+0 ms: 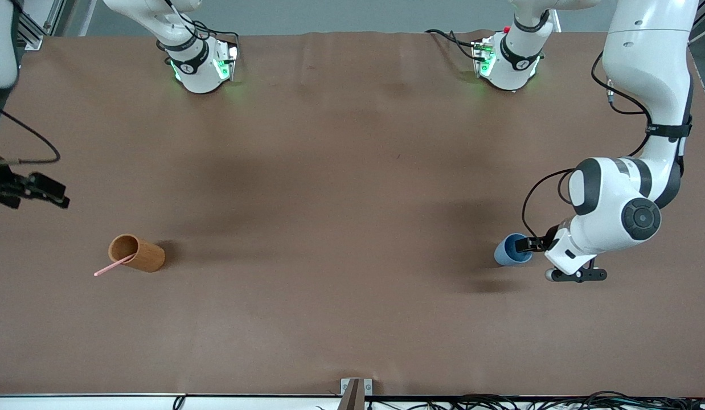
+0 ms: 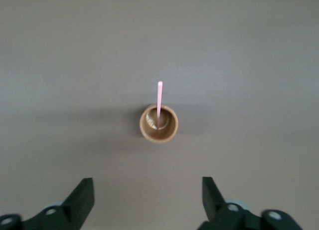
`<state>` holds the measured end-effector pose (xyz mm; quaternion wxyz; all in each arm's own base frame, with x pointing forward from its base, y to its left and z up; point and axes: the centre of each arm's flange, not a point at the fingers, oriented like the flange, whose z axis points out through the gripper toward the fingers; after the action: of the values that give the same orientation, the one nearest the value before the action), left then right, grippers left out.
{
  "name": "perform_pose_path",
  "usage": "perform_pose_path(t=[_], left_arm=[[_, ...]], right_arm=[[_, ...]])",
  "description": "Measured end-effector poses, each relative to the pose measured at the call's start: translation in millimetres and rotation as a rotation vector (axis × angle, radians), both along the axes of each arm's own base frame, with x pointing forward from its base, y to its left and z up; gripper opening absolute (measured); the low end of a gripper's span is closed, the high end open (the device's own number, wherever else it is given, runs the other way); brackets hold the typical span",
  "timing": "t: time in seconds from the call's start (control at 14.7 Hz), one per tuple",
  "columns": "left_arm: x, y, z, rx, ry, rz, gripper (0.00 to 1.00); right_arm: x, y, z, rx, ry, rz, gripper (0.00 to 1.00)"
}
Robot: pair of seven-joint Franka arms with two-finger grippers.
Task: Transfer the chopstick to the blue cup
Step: 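Grasp the stick with the right gripper while the left gripper grasps the cup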
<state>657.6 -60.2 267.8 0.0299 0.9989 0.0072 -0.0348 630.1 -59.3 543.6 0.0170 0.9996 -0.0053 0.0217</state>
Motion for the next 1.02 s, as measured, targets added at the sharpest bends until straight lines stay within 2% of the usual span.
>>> perform_pose_path(t=[0.07,0.14,0.2,0.27,0.34,0.41,0.54,0.68,0.81,0.88,1.02], left_arm=[[-0.4,-0.1,-4.1,0.0,0.003,0.0,0.87],[-0.4,-0.8,-7.7,0.0,0.001,0.001,0.83],[-1.0,-3.0,-11.0,0.0,-0.004,-0.001,0.74],[-3.0,-7.3,-15.0,-0.001,-0.01,-0.007,0.64],[-6.1,-11.9,-20.0,-0.001,-0.013,-0.013,0.56],[-9.0,-15.7,-24.5,-0.001,-0.015,-0.018,0.42],[-11.5,-18.4,-28.0,0.0,-0.017,-0.022,0.23],[-10.3,-19.8,-25.4,-0.001,-0.023,-0.024,0.05],[-5.9,-23.7,-9.4,-0.003,-0.037,-0.013,0.05],[-3.6,-30.4,6.2,-0.005,-0.031,0.007,0.05],[-0.6,-65.8,47.9,-0.016,-0.013,0.08,0.05]], right_arm=[[10.0,-2.3,-20.5,-0.005,0.007,-0.003,0.93],[19.9,-3.5,-42.0,-0.009,0.014,-0.004,0.88],[28.6,-3.8,-61.9,-0.013,0.018,-0.004,0.83],[35.9,-3.7,-80.4,-0.017,0.022,-0.004,0.83],[42.1,-3.5,-98.8,-0.02,0.03,-0.003,0.77],[47.0,-3.4,-115.1,-0.022,0.037,-0.003,0.77],[53.9,-3.5,-138.9,-0.026,0.043,-0.002,0.65],[58.4,-3.0,-153.5,-0.02,0.042,-0.005,0.61],[60.9,-2.2,-167.1,0.005,0.049,-0.018,0.42],[61.6,-2.6,-174.4,0.011,0.056,-0.023,0.37],[64.2,-3.9,-185.0,0.015,0.055,-0.028,0.35]])
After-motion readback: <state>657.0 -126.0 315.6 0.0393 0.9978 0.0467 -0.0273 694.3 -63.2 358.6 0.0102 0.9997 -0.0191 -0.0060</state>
